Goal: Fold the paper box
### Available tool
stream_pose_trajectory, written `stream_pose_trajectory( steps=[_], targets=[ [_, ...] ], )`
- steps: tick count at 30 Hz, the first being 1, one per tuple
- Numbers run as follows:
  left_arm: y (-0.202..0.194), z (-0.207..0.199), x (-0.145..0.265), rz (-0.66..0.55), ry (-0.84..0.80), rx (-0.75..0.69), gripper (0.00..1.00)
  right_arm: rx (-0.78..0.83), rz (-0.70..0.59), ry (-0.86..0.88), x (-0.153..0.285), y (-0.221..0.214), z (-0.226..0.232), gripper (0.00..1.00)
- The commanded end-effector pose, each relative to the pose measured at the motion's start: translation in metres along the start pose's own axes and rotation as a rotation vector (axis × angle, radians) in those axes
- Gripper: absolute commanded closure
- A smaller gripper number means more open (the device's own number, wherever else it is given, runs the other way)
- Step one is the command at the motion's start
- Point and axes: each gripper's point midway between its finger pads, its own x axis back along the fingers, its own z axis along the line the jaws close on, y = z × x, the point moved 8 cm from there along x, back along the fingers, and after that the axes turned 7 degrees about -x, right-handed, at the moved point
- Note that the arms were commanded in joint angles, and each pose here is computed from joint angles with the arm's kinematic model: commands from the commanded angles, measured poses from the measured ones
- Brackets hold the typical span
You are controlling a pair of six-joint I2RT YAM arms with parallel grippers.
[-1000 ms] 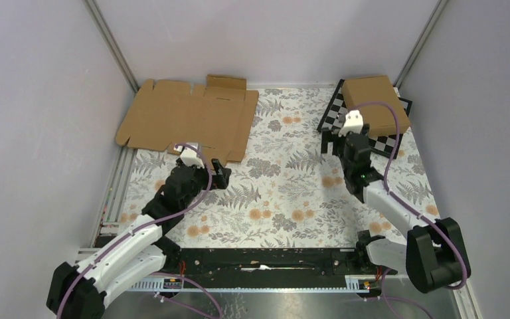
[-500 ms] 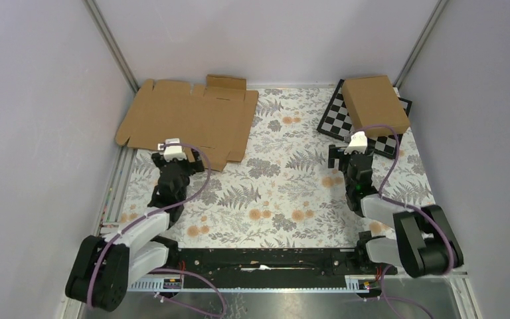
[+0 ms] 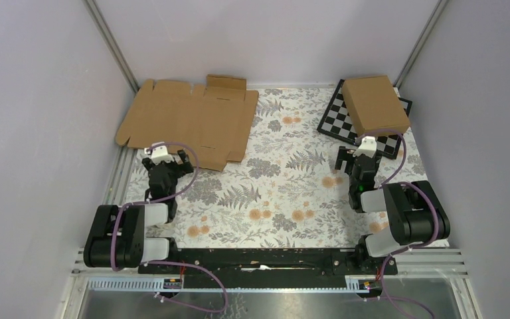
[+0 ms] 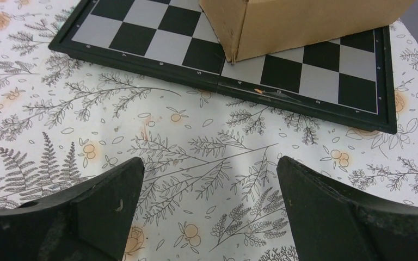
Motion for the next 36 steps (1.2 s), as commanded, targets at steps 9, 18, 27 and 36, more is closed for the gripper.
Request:
stream_pose_trajectory(
  steps=[9,18,27,36],
  targets=[
    [0.015,-0.003,-0.018,-0.184,-0.155,-0.026,0.02,-0.105,-0.146,-0.024,0.001,0.010,-0.003,0.00],
    [0.013,-0.018,-0.031,-0.111,-0.102,-0.098,0.01,-0.087,-0.136,-0.009,0.001,0.010,-0.001,0.00],
    [0.011,-0.023,-0.024,-0.136,-0.081,-0.119,0.01,-0.087,-0.137,-0.008,0.001,0.010,-0.001,0.00],
    [0.012,-0.027,-0.024,-0.136,-0.119,-0.133,0.01,-0.087,-0.136,-0.009,0.001,0.010,-0.001,0.00]
  ],
)
